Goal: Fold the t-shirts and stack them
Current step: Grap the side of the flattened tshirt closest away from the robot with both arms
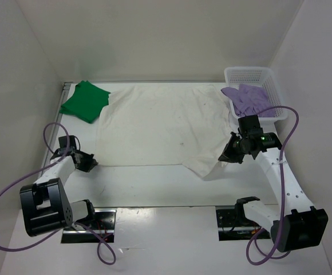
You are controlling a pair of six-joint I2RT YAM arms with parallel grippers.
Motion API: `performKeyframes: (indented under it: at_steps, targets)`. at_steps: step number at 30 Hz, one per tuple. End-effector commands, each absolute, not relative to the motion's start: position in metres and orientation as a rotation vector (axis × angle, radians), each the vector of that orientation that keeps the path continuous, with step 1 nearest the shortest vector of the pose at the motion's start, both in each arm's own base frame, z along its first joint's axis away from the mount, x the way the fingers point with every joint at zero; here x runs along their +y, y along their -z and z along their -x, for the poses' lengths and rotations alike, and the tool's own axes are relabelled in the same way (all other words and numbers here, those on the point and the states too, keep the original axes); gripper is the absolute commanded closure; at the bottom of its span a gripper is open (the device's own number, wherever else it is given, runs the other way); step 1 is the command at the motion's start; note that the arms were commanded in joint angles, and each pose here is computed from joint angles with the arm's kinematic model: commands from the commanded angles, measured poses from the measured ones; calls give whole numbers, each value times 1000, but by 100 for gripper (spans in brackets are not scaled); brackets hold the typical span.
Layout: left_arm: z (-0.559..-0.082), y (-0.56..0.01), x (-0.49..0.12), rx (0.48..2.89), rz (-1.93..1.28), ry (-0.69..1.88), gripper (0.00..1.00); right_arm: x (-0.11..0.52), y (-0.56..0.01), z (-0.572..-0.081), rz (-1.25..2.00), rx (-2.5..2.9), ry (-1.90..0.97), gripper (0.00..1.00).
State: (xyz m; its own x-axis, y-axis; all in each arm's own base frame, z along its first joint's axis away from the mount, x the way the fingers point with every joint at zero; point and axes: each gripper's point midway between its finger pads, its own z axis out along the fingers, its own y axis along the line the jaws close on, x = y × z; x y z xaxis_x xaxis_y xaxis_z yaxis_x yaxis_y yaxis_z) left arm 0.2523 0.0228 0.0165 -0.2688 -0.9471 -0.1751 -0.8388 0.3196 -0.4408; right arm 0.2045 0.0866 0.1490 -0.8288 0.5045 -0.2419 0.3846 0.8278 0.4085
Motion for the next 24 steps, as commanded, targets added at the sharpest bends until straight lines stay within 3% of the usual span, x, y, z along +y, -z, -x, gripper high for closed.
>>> performKeyframes:
  at_steps: [1, 7, 12, 17, 24]
  targets:
    - [-269, -58, 33, 2187, 1424, 352, 100, 84, -150, -206, -671, 2652, -471, 100]
    - [-244, -79, -2, 2278, 1390, 569, 100, 85, -165, -170, -766, 2643, -518, 100]
    - [-260, -107, 20, 2239, 1375, 563, 100, 66, -169, -180, -778, 2644, -344, 100]
    - [-316, -142, 41, 2099, 1312, 638, 100, 63, -169, -228, -740, 2581, -331, 100]
    - [-353, -123, 43, 2079, 1347, 678, 100, 60, -189, -331, -692, 2414, -362, 100]
